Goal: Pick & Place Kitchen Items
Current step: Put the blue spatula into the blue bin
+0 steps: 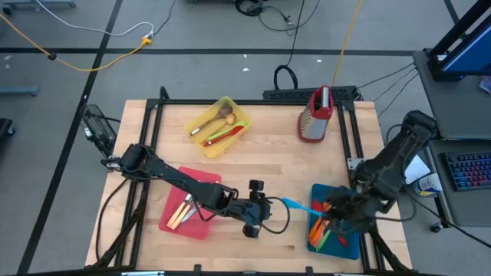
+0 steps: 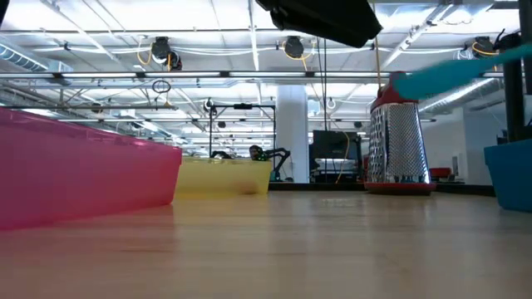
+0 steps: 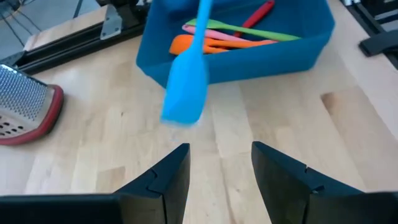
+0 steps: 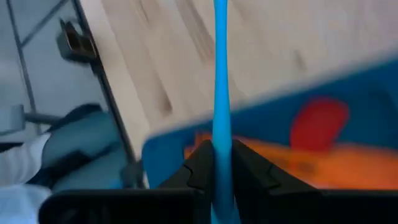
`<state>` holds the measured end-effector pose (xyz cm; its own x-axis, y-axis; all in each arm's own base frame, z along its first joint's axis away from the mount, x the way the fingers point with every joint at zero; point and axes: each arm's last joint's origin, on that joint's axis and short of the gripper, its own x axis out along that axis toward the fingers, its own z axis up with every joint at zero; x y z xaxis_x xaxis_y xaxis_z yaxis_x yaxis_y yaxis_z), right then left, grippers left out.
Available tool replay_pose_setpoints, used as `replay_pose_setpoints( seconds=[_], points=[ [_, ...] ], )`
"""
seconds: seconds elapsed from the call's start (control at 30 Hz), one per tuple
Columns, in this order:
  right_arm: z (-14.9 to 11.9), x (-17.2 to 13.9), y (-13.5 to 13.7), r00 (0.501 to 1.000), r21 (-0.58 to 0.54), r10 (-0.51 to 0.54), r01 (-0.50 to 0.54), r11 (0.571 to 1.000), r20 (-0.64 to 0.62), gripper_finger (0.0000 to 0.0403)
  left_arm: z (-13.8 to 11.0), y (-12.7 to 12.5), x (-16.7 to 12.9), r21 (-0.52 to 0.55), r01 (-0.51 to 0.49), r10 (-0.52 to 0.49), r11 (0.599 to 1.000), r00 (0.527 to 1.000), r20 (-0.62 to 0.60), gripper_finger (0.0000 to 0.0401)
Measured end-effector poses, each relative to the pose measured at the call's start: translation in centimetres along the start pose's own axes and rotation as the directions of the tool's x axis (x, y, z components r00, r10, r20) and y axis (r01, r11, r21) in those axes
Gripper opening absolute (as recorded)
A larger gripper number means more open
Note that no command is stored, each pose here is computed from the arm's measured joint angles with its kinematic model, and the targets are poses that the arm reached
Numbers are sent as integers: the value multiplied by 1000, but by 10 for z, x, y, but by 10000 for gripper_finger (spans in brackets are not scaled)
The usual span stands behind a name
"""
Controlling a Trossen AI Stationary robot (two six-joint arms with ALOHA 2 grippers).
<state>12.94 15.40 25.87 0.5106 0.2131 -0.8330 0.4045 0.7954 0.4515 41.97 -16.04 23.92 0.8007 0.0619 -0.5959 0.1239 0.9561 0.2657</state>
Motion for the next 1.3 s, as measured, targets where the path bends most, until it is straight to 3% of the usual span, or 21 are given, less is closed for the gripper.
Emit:
replay_pose_setpoints(
  seconds=[0.13,0.27,0.4,0.63,0.77,0.87,0.93,1.0,1.17,1.23,1.3],
  points=[
    [-15,-15,-11,973,132,-13,45,990,-232,30,0,2,1,-4,-3,3,1000,1000,-1,177],
    [-25,-26,-8,925,256,70,30,966,-374,32,0,2,1,-2,-2,2,1000,1000,0,177],
    [-31,-34,-2,896,285,167,-48,957,-412,32,0,2,1,-3,-3,3,1000,1000,0,177],
    [-35,-41,-2,891,290,203,-85,953,-406,33,0,3,1,-5,-4,4,1000,1000,-1,177],
    [-37,-47,3,812,352,280,-98,931,-513,33,0,3,1,-3,-3,3,1000,1000,-2,177],
    [-38,-52,1,750,382,282,-42,923,-598,34,0,3,1,-5,-3,3,1000,1000,-4,177],
    [-38,-52,-3,765,388,251,-2,922,-593,33,-1,3,1,-7,-2,2,1000,1000,-5,177],
    [-37,-49,-10,824,364,176,39,931,-539,32,-1,3,1,-10,-2,2,1000,1000,-6,177],
    [-35,-35,-28,940,313,-99,206,927,-326,41,-1,3,1,-30,-1,1,1000,1000,-10,177],
    [-35,-28,-29,951,320,-168,249,914,-261,44,-1,3,1,-28,-1,1,1000,1000,-11,177],
    [-38,-21,-25,941,310,-193,277,909,-276,44,-1,3,1,-28,-1,1,1000,1000,-11,177]
  ],
)
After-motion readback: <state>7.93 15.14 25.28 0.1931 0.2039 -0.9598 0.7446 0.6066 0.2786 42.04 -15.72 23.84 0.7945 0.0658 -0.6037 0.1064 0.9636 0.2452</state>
